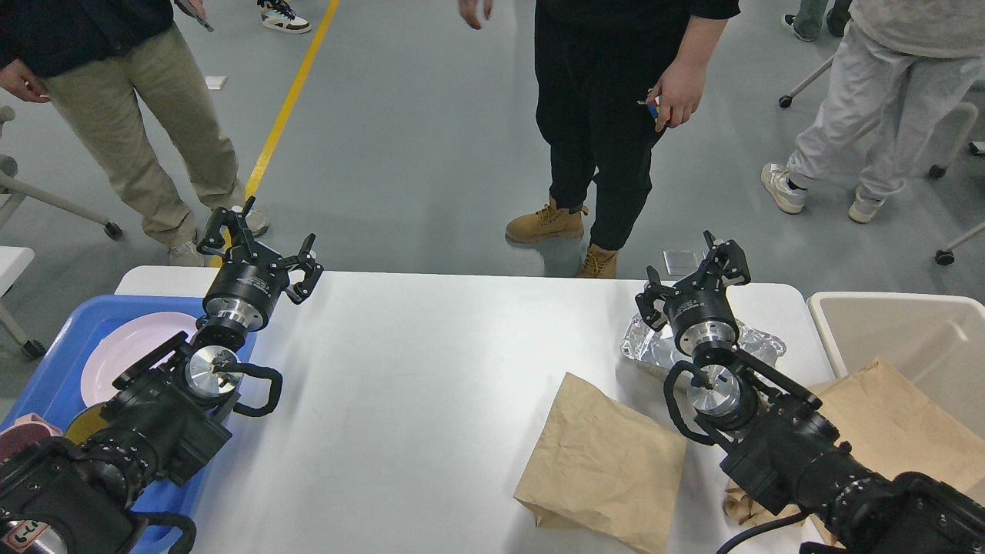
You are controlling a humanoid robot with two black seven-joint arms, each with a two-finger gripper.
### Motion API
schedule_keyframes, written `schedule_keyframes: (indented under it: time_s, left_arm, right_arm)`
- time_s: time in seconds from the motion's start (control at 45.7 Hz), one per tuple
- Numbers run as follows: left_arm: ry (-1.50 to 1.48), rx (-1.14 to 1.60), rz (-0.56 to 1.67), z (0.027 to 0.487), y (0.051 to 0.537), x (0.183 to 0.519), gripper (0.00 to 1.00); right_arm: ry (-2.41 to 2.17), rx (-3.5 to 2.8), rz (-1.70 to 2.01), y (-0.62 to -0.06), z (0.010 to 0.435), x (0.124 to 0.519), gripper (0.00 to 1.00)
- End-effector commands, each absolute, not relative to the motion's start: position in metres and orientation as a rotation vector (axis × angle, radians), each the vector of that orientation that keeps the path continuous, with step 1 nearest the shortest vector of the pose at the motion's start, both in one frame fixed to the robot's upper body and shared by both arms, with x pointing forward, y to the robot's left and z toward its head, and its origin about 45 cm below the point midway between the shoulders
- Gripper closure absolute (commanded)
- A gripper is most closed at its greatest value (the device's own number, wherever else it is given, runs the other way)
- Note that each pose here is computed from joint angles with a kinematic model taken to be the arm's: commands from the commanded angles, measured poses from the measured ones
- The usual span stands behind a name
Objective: Tidy desktop
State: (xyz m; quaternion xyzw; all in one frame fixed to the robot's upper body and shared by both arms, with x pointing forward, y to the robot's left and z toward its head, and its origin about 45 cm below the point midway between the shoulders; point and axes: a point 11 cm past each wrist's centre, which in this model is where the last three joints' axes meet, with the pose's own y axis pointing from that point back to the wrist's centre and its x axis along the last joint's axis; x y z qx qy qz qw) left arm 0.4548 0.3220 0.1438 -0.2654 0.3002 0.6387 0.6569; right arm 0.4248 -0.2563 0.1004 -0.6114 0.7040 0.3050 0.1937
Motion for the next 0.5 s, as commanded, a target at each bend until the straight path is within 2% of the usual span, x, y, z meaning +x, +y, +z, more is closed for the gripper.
schedule_keyframes:
  time_s: [0.0, 0.328, 0.481]
  left_arm:
    - [0.679, -0.605, 1.447, 0.144, 0.322, 0.455, 0.03]
    - [0.678, -0.606, 1.448, 0.144, 0.322, 0.455, 0.03]
    - [0.678, -0.606, 1.448, 0.144, 0.322, 0.455, 0.03]
  right_arm:
    - [1.939, -1.731, 0.833, -0.251, 0.114, 0.434, 0.0]
    - [1.853, -1.765, 0.659, -0.263, 0.186, 0.476, 0.0]
    - [1.893, -1.74, 0.542, -0.305, 0.215, 0.487, 0.0]
